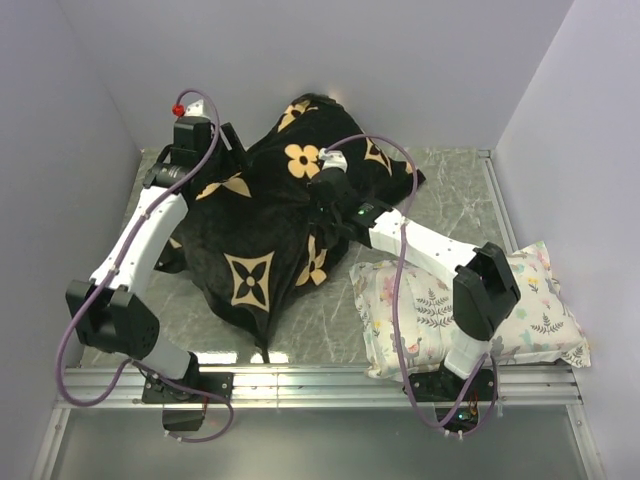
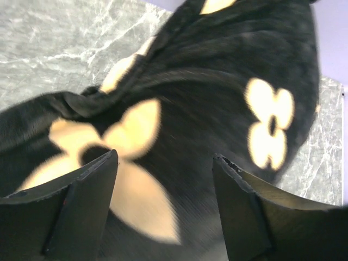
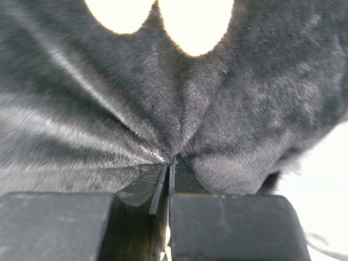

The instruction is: Remove the pillowcase from the pillow

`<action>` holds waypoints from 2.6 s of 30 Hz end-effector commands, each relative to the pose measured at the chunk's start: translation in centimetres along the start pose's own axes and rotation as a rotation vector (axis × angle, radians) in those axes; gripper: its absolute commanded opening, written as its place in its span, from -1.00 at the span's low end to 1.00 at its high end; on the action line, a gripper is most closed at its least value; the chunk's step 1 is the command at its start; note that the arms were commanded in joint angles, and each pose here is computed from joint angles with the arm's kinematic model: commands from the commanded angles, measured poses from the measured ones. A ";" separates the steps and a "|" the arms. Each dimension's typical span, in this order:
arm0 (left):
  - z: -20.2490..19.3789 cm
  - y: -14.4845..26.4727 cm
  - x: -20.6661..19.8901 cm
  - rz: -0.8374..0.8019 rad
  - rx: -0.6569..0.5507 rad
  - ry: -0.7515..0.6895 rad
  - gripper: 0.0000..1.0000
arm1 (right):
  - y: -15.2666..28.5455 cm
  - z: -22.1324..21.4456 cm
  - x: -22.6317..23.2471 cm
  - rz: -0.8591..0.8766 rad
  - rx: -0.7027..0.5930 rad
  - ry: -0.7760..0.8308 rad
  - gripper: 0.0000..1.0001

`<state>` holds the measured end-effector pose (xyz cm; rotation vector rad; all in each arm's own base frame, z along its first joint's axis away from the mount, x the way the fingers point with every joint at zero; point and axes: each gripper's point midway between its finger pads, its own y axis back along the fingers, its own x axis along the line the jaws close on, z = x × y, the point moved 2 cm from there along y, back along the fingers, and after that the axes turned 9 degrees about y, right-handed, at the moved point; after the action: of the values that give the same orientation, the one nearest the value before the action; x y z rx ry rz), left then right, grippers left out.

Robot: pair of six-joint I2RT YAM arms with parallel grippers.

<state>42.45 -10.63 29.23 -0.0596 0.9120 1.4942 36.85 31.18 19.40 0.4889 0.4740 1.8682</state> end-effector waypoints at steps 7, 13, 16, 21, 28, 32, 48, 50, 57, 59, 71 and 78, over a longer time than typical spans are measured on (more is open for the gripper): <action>-0.6 8.5 -1.0 0.042 -0.197 0.012 0.59 | 7.9 5.5 8.8 0.370 -0.187 -0.013 -1.00; -4.7 6.6 0.7 0.047 -0.111 0.028 0.61 | 10.4 6.3 8.8 0.346 -0.251 -0.012 -1.00; -7.2 3.8 1.8 0.086 -0.051 0.004 0.60 | 9.8 5.5 6.2 0.267 -0.233 -0.023 -0.71; -8.8 -0.3 4.7 0.287 0.005 -0.073 0.02 | 9.3 3.0 0.8 0.135 -0.181 -0.072 0.48; -5.6 -4.2 5.8 0.383 -0.004 -0.115 -0.95 | 9.4 -2.0 -2.2 0.140 -0.157 -0.130 0.91; -4.7 -5.9 5.5 0.388 0.019 -0.136 -0.99 | 7.6 -5.3 -1.7 0.194 -0.125 -0.151 1.00; -8.9 -10.3 9.8 0.417 0.237 -0.171 -0.99 | 3.5 -5.8 1.4 0.262 -0.264 -0.352 1.00; -9.5 -10.5 10.1 0.415 0.262 -0.176 -0.99 | 3.5 -4.4 1.3 0.246 -0.320 -0.360 1.00; -10.2 -10.6 9.8 0.373 0.315 -0.203 -0.99 | 1.9 -0.6 2.2 0.190 -0.344 -0.269 -0.41; -9.9 -10.3 9.4 0.354 0.318 -0.211 -0.99 | 2.6 1.2 2.3 0.174 -0.349 -0.259 -1.00; -7.1 -5.9 1.8 0.135 0.295 -0.292 -0.16 | 17.5 15.9 1.1 0.191 -0.626 -0.169 -1.00; -2.9 -0.7 -3.6 -0.048 0.160 -0.228 0.42 | 19.0 21.8 1.6 0.147 -0.648 -0.062 -1.00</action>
<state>43.90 -13.65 22.06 0.3557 0.8720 1.4539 32.88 28.65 40.66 0.2622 -0.0402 1.9959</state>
